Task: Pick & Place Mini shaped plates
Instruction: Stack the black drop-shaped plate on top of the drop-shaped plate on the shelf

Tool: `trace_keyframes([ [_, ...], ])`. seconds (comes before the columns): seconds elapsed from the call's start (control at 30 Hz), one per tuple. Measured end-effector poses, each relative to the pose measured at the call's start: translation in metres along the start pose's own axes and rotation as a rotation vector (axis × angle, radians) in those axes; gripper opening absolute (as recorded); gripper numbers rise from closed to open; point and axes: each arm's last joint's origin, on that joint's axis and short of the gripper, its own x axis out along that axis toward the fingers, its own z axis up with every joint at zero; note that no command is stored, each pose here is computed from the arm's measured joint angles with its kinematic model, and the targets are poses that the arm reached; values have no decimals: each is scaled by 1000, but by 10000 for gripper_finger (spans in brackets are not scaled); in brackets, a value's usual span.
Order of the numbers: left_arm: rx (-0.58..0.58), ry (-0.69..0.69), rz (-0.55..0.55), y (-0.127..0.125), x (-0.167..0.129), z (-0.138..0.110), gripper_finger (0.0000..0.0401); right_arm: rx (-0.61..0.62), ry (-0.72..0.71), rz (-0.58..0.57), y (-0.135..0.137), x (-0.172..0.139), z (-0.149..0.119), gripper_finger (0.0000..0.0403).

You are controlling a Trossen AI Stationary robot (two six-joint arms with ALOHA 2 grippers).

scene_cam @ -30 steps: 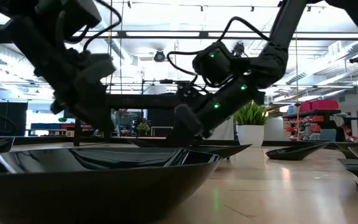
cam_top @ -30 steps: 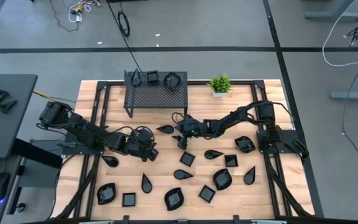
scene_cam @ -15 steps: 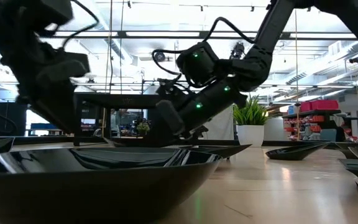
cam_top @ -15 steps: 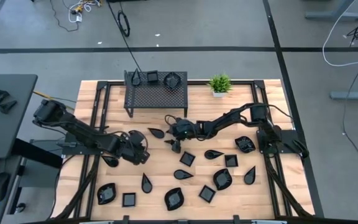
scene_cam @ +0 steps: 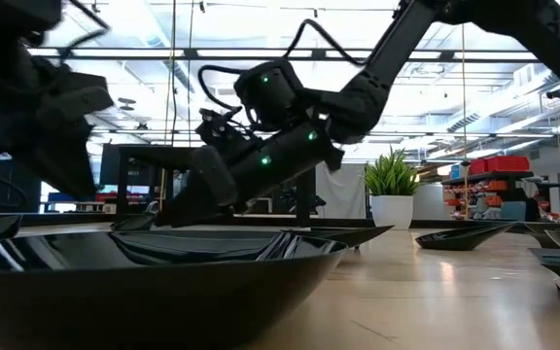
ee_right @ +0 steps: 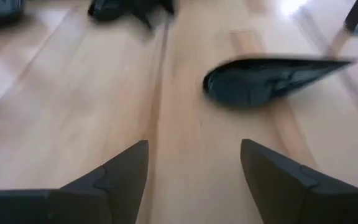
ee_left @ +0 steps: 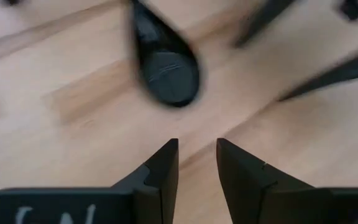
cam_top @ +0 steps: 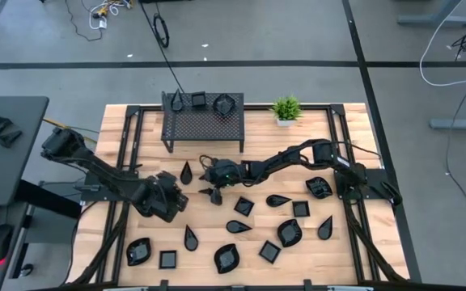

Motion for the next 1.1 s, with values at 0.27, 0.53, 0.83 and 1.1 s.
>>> trace_keyframes([
  [0.27,-199,-60,-100,27,1,-3,115,-24,129,-75,2,-39,26,245],
  [0.53,-366,-149,-250,51,33,-3,115,8,130,-204,4,-99,13,202],
  [0.83,-297,-181,-181,55,46,15,115,104,-86,-209,5,-133,-6,168],
  [1.1,-262,-106,-134,59,57,20,115,112,-142,-200,6,-134,-5,154],
])
